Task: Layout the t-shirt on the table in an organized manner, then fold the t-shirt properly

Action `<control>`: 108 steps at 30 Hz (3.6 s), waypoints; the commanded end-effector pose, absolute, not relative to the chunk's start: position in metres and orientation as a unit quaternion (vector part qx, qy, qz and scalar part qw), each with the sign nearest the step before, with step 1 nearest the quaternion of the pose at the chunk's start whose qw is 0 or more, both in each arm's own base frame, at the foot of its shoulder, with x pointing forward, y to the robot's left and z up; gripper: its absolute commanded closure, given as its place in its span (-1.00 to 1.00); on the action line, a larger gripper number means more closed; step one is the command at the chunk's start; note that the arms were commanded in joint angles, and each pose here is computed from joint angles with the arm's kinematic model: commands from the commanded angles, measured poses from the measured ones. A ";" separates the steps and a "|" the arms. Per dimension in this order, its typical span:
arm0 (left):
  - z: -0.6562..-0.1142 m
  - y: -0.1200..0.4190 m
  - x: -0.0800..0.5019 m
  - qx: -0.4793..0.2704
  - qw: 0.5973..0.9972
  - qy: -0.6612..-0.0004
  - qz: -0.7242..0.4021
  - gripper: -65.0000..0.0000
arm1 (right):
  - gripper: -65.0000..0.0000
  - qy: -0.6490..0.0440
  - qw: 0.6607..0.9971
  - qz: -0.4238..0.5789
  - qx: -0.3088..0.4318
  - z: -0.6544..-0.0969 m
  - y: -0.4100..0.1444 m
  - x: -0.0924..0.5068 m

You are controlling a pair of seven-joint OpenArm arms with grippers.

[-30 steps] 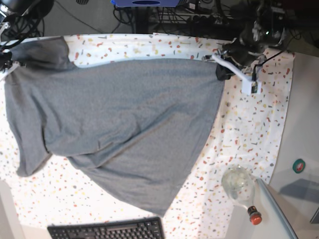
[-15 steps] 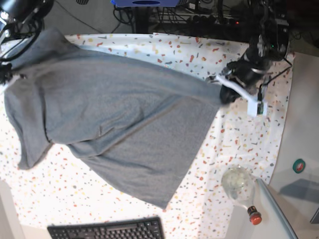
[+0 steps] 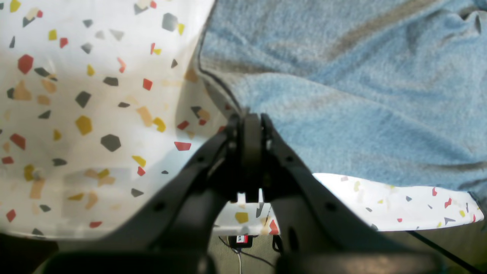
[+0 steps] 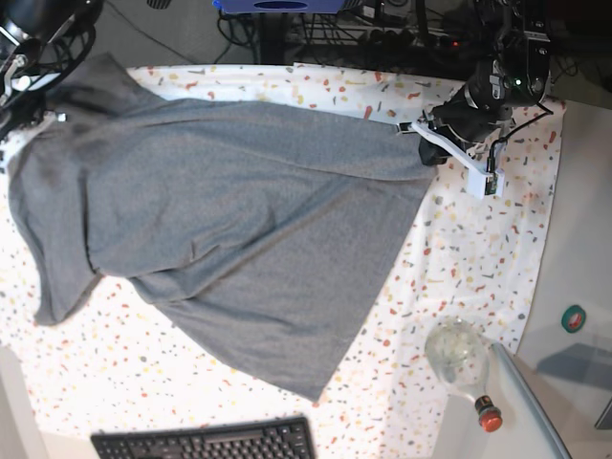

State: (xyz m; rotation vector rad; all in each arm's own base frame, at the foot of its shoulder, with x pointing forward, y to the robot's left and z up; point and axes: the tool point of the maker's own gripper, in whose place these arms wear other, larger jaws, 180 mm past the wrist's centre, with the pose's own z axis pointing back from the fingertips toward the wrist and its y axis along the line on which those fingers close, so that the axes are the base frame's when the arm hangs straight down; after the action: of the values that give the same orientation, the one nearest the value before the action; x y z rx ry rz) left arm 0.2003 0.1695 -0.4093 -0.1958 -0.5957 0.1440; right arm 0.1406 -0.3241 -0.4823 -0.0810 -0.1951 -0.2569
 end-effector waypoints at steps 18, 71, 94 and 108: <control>-0.404 0.172 0.204 -0.094 0.945 -0.305 0.067 1.00 | -0.02 -0.180 0.962 -0.202 -0.024 -0.474 -0.394 0.205; -0.200 0.126 0.484 0.029 0.845 -0.525 -0.097 1.00 | 1.00 -0.308 0.930 -0.011 -0.198 -0.241 -0.428 0.424; -0.014 0.131 0.513 -0.047 0.658 -0.752 0.007 1.00 | 1.00 -0.358 0.848 -0.049 -0.388 -0.063 -0.474 0.400; -0.355 0.138 0.343 -0.018 0.886 -0.464 -0.017 1.00 | 1.00 -0.165 0.957 0.011 -0.240 -0.364 -0.417 0.279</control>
State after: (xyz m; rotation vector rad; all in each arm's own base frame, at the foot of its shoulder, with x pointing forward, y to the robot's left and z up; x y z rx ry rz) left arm 0.3289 0.1375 -0.3753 -0.0374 -0.8880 -0.0369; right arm 0.2708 -0.4003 -0.3857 -0.4320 -0.2992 0.0403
